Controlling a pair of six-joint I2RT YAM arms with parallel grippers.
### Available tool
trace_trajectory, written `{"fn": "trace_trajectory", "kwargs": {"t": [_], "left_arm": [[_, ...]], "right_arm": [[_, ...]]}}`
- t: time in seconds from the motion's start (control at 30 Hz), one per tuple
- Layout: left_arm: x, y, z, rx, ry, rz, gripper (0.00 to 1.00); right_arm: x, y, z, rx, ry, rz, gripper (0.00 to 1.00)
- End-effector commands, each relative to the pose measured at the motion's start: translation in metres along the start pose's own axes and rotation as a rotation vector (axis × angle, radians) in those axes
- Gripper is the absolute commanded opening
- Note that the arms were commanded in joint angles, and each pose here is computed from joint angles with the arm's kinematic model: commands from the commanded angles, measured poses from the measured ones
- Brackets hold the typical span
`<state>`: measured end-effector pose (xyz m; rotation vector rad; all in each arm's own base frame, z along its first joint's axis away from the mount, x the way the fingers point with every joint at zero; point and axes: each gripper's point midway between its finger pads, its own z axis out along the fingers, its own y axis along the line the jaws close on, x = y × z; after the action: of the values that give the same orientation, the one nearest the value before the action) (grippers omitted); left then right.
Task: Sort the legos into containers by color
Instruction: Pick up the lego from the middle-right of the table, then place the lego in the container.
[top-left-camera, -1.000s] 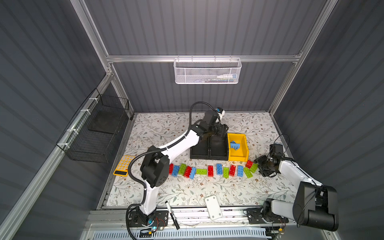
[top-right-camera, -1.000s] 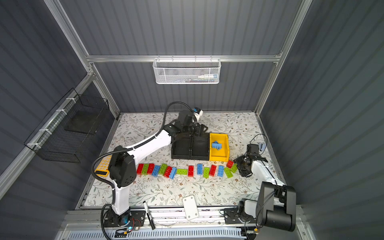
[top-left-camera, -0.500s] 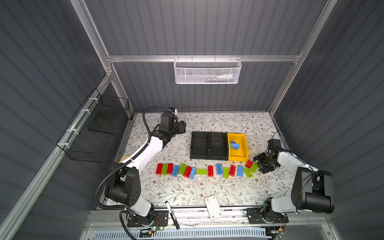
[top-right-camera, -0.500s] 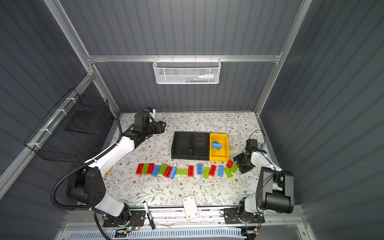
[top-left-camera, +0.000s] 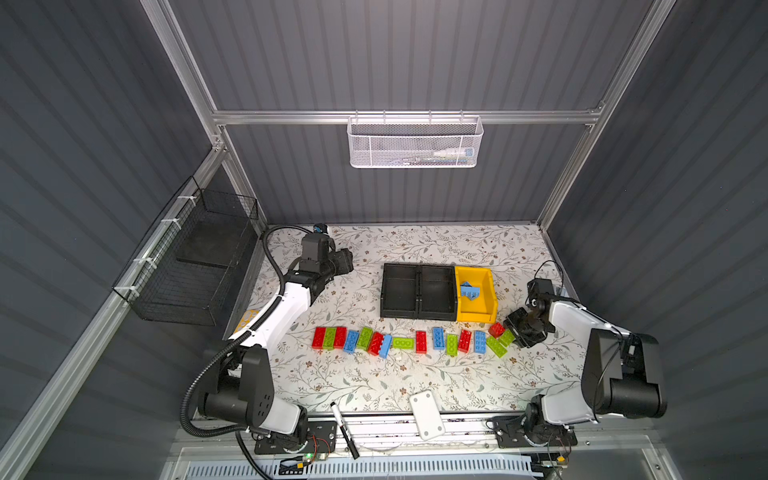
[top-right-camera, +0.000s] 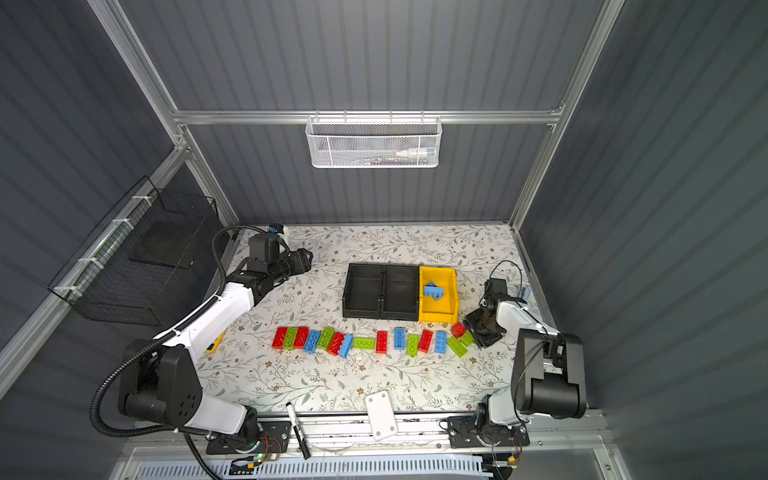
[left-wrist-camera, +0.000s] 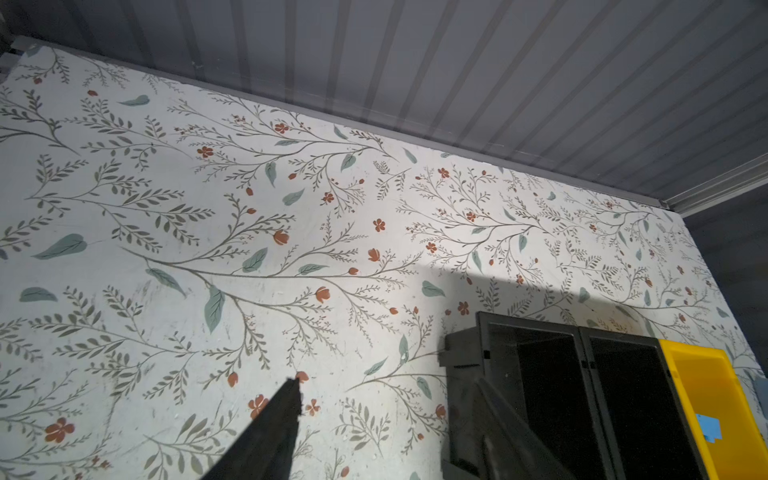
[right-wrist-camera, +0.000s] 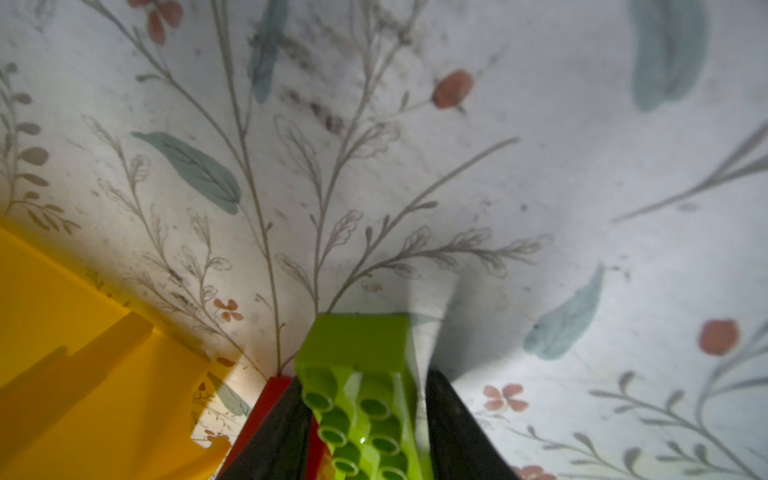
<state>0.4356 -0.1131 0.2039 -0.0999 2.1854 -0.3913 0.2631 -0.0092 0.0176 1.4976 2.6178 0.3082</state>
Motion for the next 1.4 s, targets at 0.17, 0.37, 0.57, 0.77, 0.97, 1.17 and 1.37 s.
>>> {"fn": "trace_trajectory", "kwargs": {"t": [0.17,0.37,0.57,0.77,0.97,1.17,1.37], "left_arm": [[0.009,0.013,-0.001,-0.023,0.02,-0.032,0.65],[0.046,0.048,-0.01,-0.124,0.098,-0.063,0.65],[0.085,0.08,-0.028,-0.198,0.154,-0.135,0.65],[0.119,0.102,-0.046,-0.24,0.192,-0.241,0.65],[0.132,0.105,-0.06,-0.245,0.2,-0.29,0.65],[0.144,0.105,-0.067,-0.246,0.215,-0.312,0.66],[0.154,0.106,-0.075,-0.248,0.228,-0.323,0.66]], "right_arm": [[-0.012,-0.008,-0.024,0.052,-0.1,-0.079,0.37],[-0.026,0.015,-0.053,-0.036,-0.204,-0.22,0.33],[-0.031,0.057,-0.092,-0.151,-0.324,-0.413,0.32],[-0.008,0.12,-0.121,-0.255,-0.378,-0.595,0.32],[0.031,0.186,-0.127,-0.336,-0.354,-0.757,0.32],[0.085,0.245,-0.107,-0.394,-0.27,-0.895,0.32],[0.109,0.267,-0.068,-0.344,-0.199,-0.936,0.33]]}}
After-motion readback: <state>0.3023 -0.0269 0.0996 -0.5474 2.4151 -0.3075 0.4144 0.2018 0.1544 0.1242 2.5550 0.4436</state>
